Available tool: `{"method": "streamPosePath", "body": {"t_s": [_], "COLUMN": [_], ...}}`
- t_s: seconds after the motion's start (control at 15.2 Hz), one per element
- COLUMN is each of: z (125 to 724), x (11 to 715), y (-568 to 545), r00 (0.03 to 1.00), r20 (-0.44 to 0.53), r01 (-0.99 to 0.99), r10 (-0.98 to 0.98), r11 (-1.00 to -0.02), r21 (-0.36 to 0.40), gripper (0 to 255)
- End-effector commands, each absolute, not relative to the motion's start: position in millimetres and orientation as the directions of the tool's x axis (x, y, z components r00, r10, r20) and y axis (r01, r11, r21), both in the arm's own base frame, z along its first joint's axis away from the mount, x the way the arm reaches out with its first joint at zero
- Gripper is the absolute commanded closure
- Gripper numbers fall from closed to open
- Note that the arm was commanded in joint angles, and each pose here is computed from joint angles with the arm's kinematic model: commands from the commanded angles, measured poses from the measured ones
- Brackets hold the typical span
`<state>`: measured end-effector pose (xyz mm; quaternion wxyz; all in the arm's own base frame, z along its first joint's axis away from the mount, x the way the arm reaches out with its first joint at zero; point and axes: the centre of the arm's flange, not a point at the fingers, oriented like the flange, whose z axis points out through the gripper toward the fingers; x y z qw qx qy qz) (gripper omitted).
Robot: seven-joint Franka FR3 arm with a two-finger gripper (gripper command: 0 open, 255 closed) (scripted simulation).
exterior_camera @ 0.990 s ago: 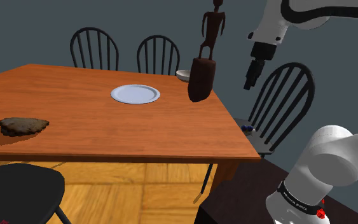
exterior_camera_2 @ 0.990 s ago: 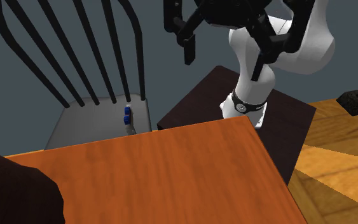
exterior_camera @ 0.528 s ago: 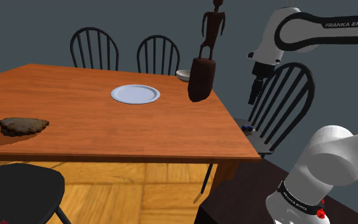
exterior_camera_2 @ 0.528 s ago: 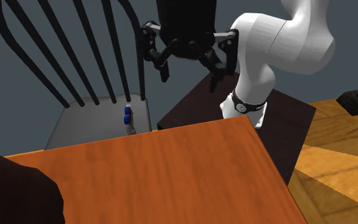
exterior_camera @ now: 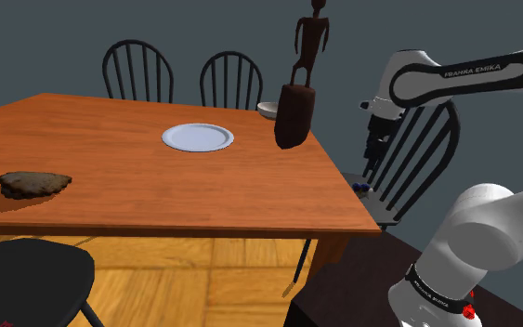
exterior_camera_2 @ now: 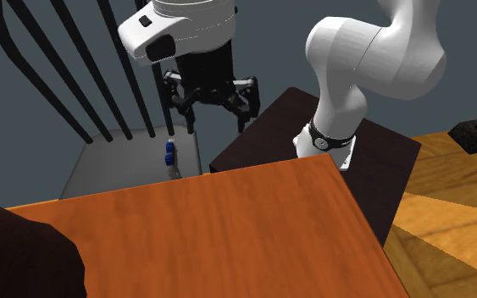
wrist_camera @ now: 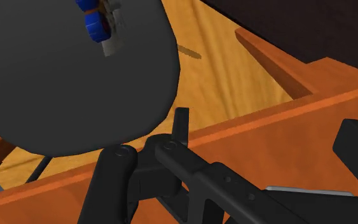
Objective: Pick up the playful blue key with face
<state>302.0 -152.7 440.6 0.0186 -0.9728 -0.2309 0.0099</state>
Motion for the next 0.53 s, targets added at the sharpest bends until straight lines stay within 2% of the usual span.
{"method": "streamPosePath", "body": {"t_s": [0.0,0.46], "z": [425,360], "x": [304,317], "y": [-168,-228], "r00": [0.873,0.796], "r20": [-0.015,-0.035], "r01": [0.488,0.604], "r10": [0.488,0.604], "r11": [-0.872,-0.797], "r21": [-0.032,-0.009], "gripper": [0,0]}}
